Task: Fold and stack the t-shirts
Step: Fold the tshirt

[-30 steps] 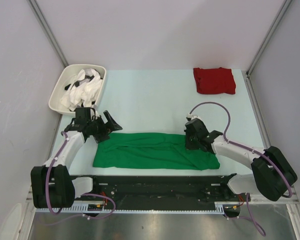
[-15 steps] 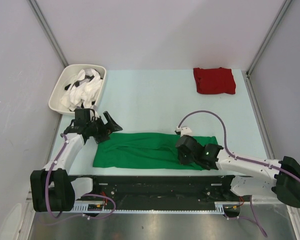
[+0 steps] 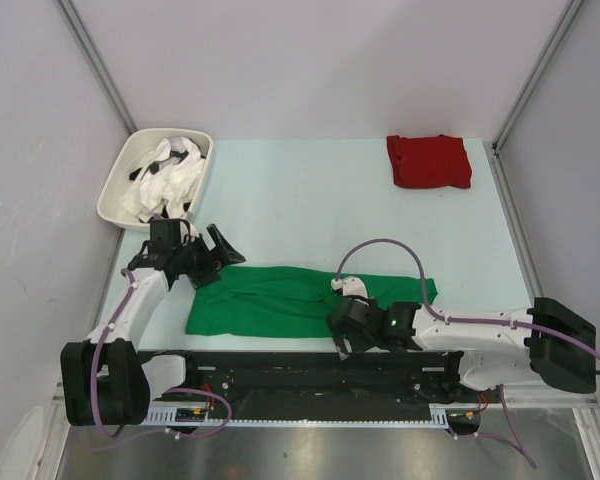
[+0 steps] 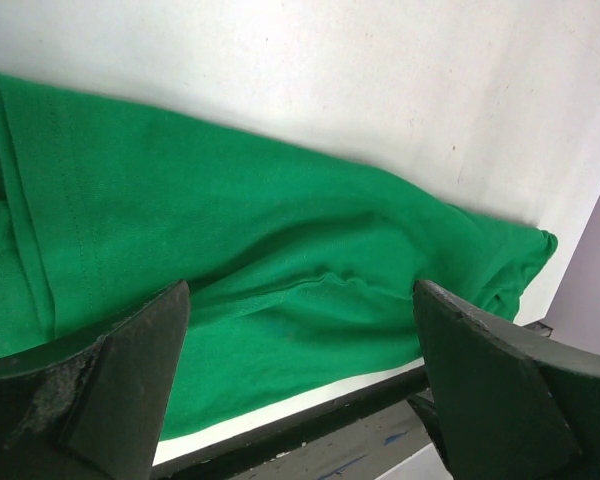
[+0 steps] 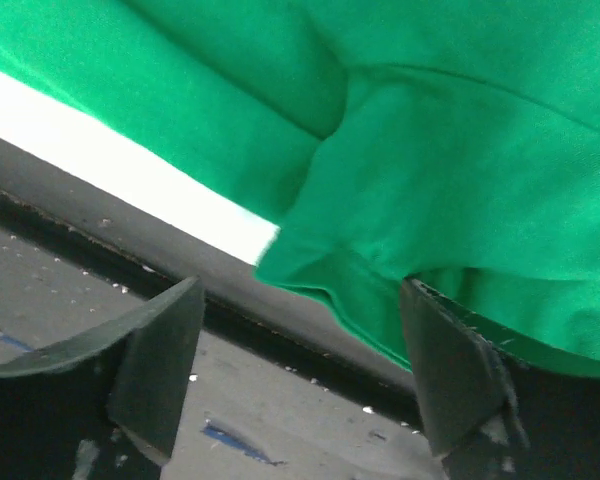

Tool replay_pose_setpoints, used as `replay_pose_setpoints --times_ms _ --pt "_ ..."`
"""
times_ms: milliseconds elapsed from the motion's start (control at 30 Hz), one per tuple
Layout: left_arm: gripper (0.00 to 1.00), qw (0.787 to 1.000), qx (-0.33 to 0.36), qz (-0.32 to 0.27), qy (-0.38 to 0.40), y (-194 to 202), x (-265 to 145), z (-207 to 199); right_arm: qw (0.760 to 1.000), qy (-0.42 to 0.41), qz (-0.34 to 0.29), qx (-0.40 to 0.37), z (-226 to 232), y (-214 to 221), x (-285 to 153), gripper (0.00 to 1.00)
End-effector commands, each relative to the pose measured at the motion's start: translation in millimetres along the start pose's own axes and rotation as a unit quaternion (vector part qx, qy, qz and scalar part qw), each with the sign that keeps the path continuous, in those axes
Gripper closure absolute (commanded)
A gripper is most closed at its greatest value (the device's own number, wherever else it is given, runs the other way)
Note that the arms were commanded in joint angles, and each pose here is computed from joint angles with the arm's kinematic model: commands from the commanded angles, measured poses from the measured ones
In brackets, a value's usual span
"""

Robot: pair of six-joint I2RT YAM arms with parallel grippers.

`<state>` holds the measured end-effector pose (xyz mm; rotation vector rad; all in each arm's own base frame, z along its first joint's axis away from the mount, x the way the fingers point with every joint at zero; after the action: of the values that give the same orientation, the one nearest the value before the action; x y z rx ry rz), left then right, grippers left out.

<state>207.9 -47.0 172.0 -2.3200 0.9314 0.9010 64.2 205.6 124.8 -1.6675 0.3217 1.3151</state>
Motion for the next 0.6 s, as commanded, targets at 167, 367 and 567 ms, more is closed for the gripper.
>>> replay_pose_setpoints --times_ms 167,367,567 --pt "0.03 1.0 0.009 -0.002 0.021 -0.9 -1.6 -2.9 0.991 0.082 -0.088 0.058 -27.4 -42.3 -30.9 0.0" --pt "0.03 1.0 0.011 -0.001 0.027 -2.1 -1.4 -4.9 0.957 0.193 -0.101 0.194 -105.4 -51.9 -42.8 0.0" --pt "0.03 0.999 0.013 0.0 0.039 -2.4 -1.8 -7.3 0.91 0.237 -0.085 0.329 -166.2 -42.2 -25.8 0.0"
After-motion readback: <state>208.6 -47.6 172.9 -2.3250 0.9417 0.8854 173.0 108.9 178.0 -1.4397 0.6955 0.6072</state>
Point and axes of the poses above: each gripper's point midway between its finger pads, its own x axis out along the fingers, its own z axis along the line the jaws close on, y = z × x, the point moved 10 cm from there along -x, back along the fingers, and after that the axes turned 12 degrees about -x, right-handed, at the moved point
